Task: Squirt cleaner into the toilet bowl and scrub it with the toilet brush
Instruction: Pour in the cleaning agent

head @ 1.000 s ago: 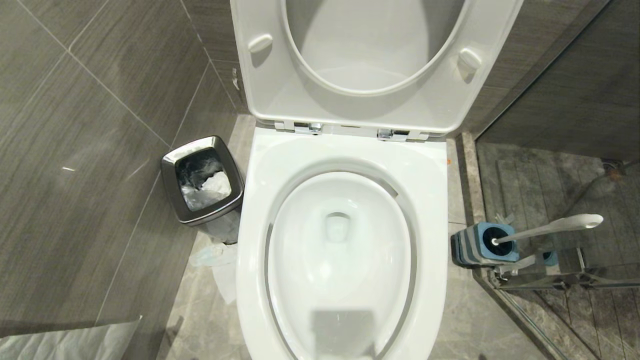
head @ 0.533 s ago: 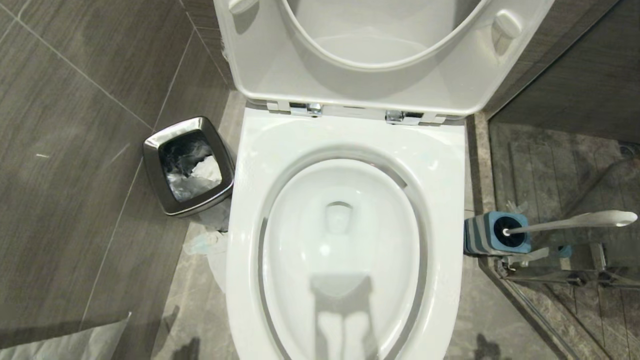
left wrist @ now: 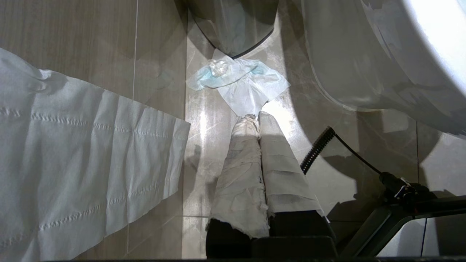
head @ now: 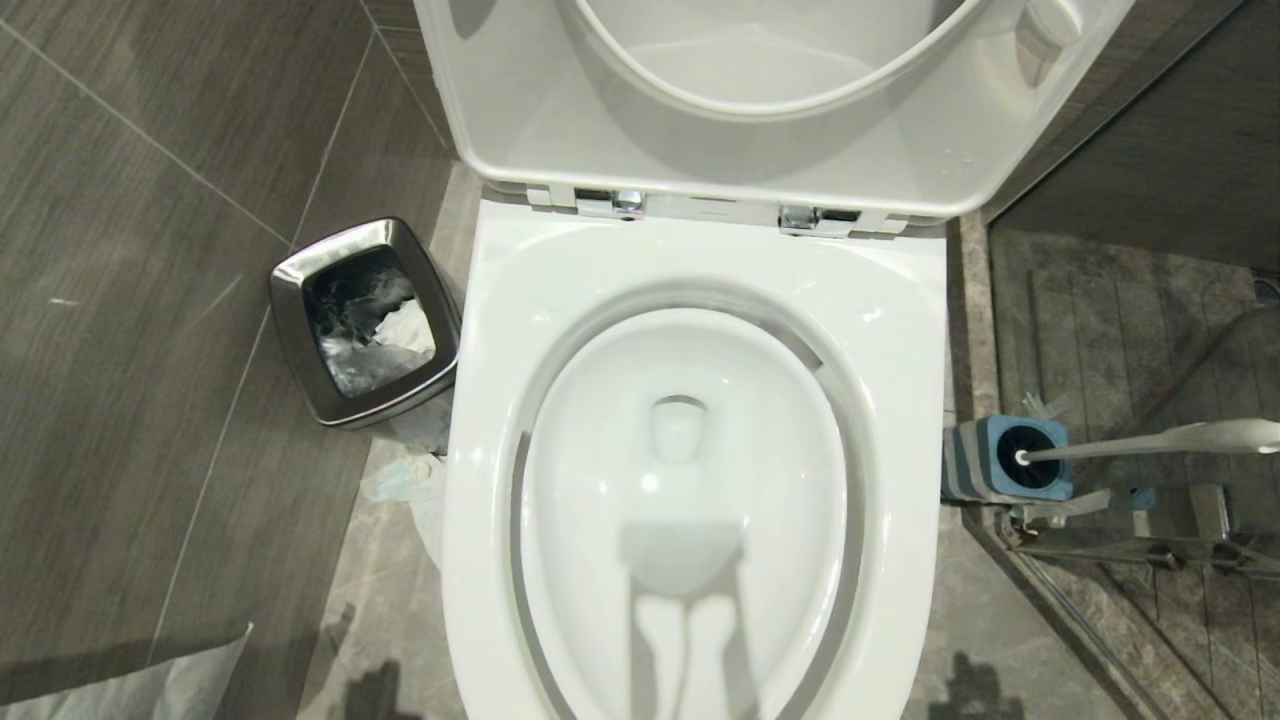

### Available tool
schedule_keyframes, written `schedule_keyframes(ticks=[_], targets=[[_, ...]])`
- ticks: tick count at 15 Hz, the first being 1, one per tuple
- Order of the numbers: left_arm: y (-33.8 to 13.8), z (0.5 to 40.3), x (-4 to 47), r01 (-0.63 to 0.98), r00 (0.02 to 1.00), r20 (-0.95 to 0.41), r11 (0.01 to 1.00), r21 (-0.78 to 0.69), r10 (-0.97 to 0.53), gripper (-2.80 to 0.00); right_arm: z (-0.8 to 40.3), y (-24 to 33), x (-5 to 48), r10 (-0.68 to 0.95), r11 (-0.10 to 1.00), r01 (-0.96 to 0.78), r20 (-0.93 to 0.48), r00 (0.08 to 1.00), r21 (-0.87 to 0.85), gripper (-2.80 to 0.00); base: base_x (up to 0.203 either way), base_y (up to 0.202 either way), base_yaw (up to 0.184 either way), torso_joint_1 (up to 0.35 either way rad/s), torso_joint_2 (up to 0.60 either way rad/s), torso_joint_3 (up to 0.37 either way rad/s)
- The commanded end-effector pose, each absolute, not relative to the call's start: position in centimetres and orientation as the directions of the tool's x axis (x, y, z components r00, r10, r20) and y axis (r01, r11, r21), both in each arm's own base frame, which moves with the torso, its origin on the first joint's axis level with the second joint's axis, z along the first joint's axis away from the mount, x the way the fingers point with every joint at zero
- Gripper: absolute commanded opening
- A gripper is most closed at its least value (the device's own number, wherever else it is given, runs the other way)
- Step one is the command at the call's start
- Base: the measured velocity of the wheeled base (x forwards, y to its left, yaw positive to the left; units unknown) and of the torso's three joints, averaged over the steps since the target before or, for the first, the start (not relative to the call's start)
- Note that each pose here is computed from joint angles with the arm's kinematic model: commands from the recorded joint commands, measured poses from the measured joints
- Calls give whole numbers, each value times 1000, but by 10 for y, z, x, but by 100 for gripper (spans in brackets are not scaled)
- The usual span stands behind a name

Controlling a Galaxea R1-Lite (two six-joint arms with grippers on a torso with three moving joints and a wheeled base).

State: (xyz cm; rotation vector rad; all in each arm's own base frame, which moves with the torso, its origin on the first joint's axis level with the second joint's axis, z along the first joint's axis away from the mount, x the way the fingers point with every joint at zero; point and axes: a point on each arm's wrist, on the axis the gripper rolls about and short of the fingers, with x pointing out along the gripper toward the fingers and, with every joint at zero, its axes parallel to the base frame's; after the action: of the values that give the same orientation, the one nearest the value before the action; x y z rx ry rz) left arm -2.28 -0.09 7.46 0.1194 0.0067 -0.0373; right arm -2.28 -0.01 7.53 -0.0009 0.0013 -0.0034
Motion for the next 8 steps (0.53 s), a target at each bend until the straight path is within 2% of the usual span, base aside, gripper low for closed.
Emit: schedule_keyframes(ticks=[1,8], targets=[[-1,75,-23,38,999,-9,992,119,-37,-280,75,0,-23,-3,1000,3,-3,1000,-2,-280,0,0,0,0,0,0],[-1,75,-23,38,999,-9,992,119,-37,-280,75,0,-23,-3,1000,3,-3,1000,-2,-280,0,0,0,1,1,-11]])
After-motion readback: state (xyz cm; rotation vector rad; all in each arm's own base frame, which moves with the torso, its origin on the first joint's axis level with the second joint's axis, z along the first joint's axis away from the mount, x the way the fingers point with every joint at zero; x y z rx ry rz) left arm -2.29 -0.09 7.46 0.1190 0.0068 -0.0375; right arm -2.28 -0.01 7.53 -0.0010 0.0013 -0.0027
